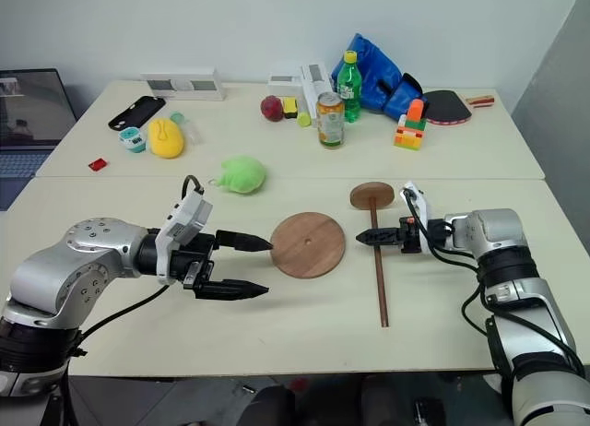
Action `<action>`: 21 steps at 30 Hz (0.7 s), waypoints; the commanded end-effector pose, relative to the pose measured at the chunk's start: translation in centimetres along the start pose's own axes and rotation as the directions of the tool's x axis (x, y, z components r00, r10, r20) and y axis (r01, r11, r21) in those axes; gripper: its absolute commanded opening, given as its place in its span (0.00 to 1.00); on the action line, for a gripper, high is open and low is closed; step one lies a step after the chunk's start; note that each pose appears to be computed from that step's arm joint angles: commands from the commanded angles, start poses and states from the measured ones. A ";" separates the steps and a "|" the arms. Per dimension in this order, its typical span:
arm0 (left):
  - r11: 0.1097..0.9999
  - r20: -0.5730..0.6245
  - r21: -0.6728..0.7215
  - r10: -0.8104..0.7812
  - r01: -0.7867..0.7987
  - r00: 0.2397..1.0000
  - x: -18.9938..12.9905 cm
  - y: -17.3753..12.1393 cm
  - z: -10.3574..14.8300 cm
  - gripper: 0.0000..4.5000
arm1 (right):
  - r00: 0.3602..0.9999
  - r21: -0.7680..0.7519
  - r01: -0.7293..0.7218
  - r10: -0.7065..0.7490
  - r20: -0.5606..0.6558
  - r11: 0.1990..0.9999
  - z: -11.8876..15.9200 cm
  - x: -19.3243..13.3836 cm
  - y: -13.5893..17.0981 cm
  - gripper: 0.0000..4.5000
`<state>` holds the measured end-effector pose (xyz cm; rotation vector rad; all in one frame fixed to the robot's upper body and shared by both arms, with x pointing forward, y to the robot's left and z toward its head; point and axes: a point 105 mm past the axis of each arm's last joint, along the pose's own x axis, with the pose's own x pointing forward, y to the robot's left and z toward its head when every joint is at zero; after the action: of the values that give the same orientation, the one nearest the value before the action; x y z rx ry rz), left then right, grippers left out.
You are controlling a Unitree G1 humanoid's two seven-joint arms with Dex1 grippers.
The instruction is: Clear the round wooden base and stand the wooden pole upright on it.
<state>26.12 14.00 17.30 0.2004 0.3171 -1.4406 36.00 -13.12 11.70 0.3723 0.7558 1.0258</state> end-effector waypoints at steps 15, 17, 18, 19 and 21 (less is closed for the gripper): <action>0.999 -0.001 0.046 0.021 -0.021 1.000 -0.6 -0.3 0.9 1.00 | 0.996 0.047 -0.085 0.084 0.016 0.995 0.1 0.4 1.0 0.39; 0.999 -0.003 0.045 0.022 -0.022 1.000 -0.6 -0.3 0.9 1.00 | 0.996 0.059 -0.089 0.089 0.017 0.994 -0.2 0.5 1.0 0.27; 0.999 -0.004 0.045 0.023 -0.022 1.000 -0.6 -0.3 0.9 1.00 | 0.996 0.069 -0.093 0.092 0.021 0.993 -0.3 0.5 1.1 0.21; 0.999 -0.004 0.046 0.023 -0.023 1.000 -0.7 -0.3 0.9 1.00 | 0.995 0.077 -0.097 0.096 0.023 0.992 -0.4 0.5 1.1 0.16; 0.999 -0.007 0.046 0.028 -0.028 1.000 -0.9 -0.3 0.9 1.00 | 0.994 0.094 -0.110 0.108 0.030 0.989 -0.6 0.5 1.3 0.10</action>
<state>26.00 14.13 17.33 0.2200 0.3246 -1.4270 34.97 -11.90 11.25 0.5143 0.7980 1.0850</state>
